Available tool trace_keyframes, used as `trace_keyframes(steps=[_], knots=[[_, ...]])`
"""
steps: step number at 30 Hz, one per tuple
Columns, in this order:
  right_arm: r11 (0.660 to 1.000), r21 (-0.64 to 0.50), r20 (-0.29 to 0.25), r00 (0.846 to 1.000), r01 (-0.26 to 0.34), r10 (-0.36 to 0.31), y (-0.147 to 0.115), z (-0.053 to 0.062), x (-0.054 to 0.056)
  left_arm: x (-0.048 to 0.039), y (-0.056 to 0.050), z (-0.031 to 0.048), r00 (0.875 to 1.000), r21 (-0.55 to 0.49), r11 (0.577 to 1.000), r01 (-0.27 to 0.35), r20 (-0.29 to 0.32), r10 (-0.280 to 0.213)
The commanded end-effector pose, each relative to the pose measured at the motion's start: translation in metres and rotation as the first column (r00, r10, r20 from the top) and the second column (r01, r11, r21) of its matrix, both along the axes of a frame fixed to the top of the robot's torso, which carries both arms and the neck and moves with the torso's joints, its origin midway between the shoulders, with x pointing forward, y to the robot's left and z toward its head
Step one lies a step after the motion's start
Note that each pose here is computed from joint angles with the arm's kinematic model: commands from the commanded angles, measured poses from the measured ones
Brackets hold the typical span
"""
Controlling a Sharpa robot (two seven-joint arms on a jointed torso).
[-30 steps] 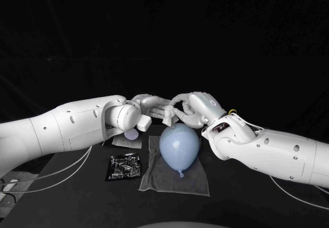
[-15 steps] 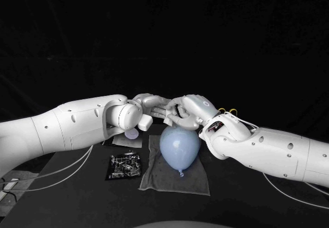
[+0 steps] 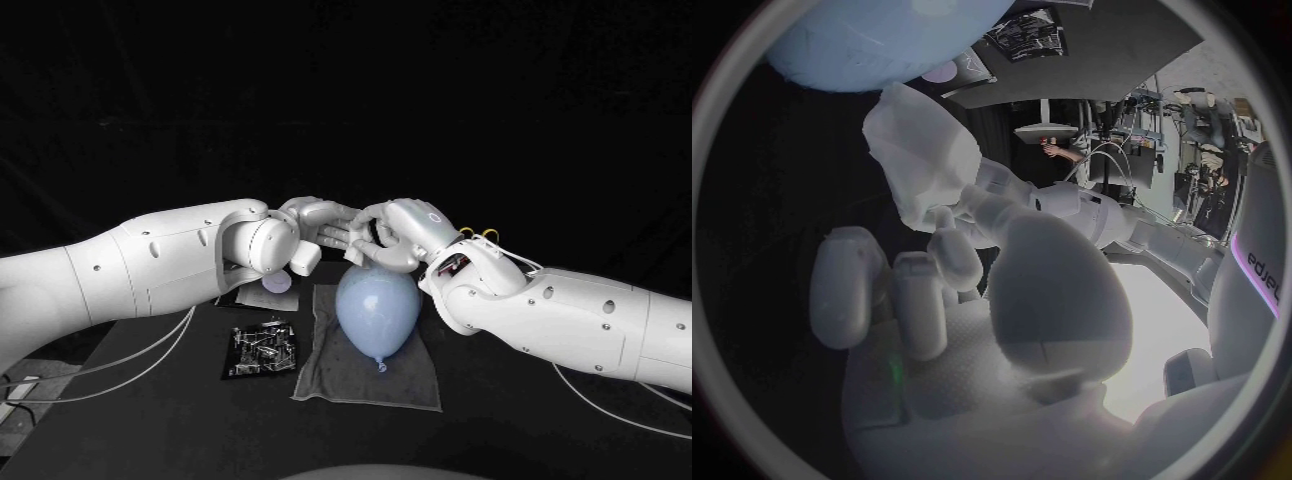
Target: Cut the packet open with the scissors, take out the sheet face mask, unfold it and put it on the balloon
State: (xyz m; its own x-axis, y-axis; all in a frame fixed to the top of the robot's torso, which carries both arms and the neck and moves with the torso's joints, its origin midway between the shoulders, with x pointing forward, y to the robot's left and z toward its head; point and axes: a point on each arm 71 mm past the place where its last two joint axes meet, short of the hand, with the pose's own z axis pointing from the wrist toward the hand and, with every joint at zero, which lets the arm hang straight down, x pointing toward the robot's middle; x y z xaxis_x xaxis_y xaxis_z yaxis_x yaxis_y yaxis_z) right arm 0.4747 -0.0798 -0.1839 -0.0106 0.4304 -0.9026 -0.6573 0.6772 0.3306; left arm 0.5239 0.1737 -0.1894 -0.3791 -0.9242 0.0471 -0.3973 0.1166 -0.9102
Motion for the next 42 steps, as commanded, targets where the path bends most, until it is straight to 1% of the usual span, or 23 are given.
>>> trace_keyframes(steps=[1, 6, 18, 23, 27, 31, 39, 42], knots=[[1.0, 0.014, 0.016, 1.0, 0.009, -0.009, 0.0, 0.002, 0.0, -0.0003, -0.003, 0.0024, 1.0, -0.013, 1.0, 0.021, 0.011, -0.021], [1.0, 0.006, 0.007, 1.0, 0.003, -0.003, 0.001, 0.001, 0.0, -0.0006, -0.004, 0.0024, 1.0, -0.012, 1.0, 0.026, 0.01, -0.026], [0.998, -0.055, -0.051, 0.999, -0.016, 0.013, 0.005, -0.005, 0.002, -0.0017, -0.006, 0.0025, 0.999, -0.012, 0.999, 0.037, 0.009, -0.037], [0.995, -0.093, -0.084, 0.996, -0.029, 0.022, 0.006, -0.008, 0.002, -0.0019, -0.006, 0.0025, 0.999, -0.012, 0.999, 0.039, 0.009, -0.039], [0.994, -0.105, -0.094, 0.995, -0.036, 0.026, 0.005, -0.009, 0.002, -0.0016, -0.006, 0.0025, 0.999, -0.011, 0.999, 0.038, 0.01, -0.038], [0.995, -0.091, -0.077, 0.997, -0.032, 0.025, 0.004, -0.008, 0.002, -0.0013, -0.005, 0.0024, 0.999, -0.01, 0.999, 0.036, 0.01, -0.036], [1.0, -0.002, 0.0, 1.0, -0.011, 0.011, 0.0, 0.0, 0.001, -0.0012, -0.005, 0.0024, 0.999, -0.009, 0.999, 0.036, 0.01, -0.036], [1.0, 0.019, 0.016, 1.0, -0.011, 0.01, 0.0, 0.002, 0.001, -0.0012, -0.005, 0.0023, 0.999, -0.009, 0.999, 0.037, 0.009, -0.037]])
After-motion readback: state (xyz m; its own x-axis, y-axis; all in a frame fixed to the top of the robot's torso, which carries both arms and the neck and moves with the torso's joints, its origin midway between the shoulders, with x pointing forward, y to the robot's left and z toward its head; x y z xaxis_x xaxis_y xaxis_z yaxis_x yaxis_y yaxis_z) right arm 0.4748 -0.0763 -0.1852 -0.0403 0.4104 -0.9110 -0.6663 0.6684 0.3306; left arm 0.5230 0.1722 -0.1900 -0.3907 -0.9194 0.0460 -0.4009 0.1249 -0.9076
